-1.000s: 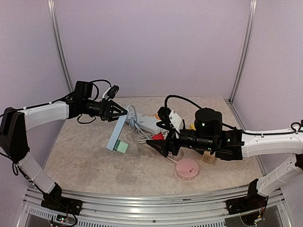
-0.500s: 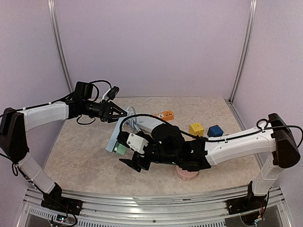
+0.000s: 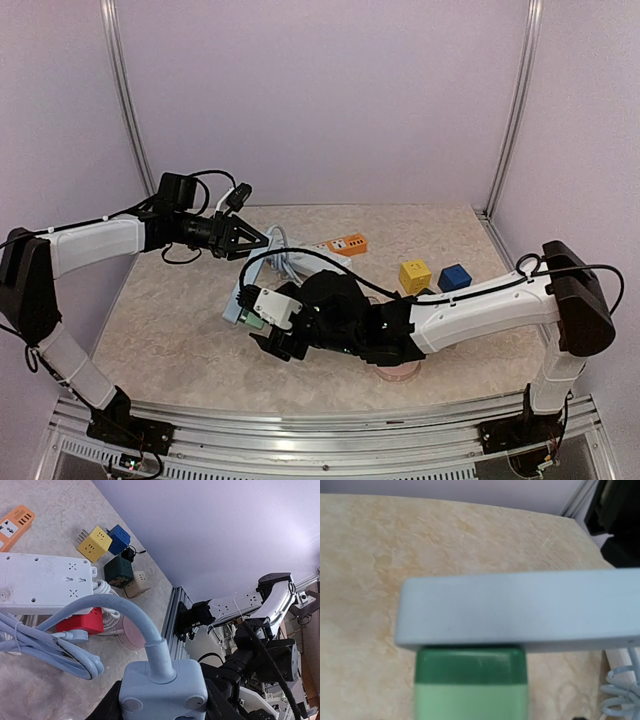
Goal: Pull the plug off the socket
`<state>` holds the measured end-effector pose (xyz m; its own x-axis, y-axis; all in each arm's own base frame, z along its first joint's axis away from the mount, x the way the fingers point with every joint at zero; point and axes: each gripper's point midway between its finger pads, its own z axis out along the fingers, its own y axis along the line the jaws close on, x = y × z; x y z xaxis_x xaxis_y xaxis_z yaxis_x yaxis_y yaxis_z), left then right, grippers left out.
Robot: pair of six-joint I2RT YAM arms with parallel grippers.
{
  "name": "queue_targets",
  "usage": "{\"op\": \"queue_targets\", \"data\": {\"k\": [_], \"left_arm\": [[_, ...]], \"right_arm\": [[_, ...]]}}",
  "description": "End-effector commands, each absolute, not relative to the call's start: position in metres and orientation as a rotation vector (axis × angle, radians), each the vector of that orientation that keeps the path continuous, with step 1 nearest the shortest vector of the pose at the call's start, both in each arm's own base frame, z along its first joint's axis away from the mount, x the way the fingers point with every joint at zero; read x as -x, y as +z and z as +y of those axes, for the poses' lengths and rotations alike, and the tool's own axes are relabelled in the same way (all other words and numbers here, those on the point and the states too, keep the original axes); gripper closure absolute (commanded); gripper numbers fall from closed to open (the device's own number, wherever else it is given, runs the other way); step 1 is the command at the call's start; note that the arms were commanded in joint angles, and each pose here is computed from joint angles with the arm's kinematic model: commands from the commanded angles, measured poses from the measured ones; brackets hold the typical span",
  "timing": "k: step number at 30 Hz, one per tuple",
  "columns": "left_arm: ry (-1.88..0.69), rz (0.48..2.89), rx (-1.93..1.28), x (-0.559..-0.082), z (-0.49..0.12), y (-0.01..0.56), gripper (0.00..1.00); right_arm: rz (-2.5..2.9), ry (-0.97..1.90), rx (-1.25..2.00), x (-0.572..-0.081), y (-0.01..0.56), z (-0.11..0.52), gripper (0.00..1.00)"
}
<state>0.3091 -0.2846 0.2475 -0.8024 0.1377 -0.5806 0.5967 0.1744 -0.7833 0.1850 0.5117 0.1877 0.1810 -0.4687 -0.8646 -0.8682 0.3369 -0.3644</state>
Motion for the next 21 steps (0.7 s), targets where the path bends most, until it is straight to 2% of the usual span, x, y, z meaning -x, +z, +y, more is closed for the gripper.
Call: {"op": "queue_targets", "data": {"k": [1, 16, 21], "left_arm": [[-1.673, 1.966, -0.794, -0.2987, -0.2854, 0.272, 0.77], [-1.67, 1.965, -0.792, -0.2989, -0.2846, 0.2727, 0.77], [-1.669, 1.969, -0.786, -0.3001, -0.2838, 0.2716, 0.77]], "right_arm": [[1.467, 0.394, 1.299, -0.1869, 0.1823, 0.5186, 0.24], [1.481, 0.346, 1.296, -0.1917, 0.1752, 0.5265, 0.4], [1.474, 0.337, 1.297, -0.1904, 0.1767, 0.5267, 0.6]]}}
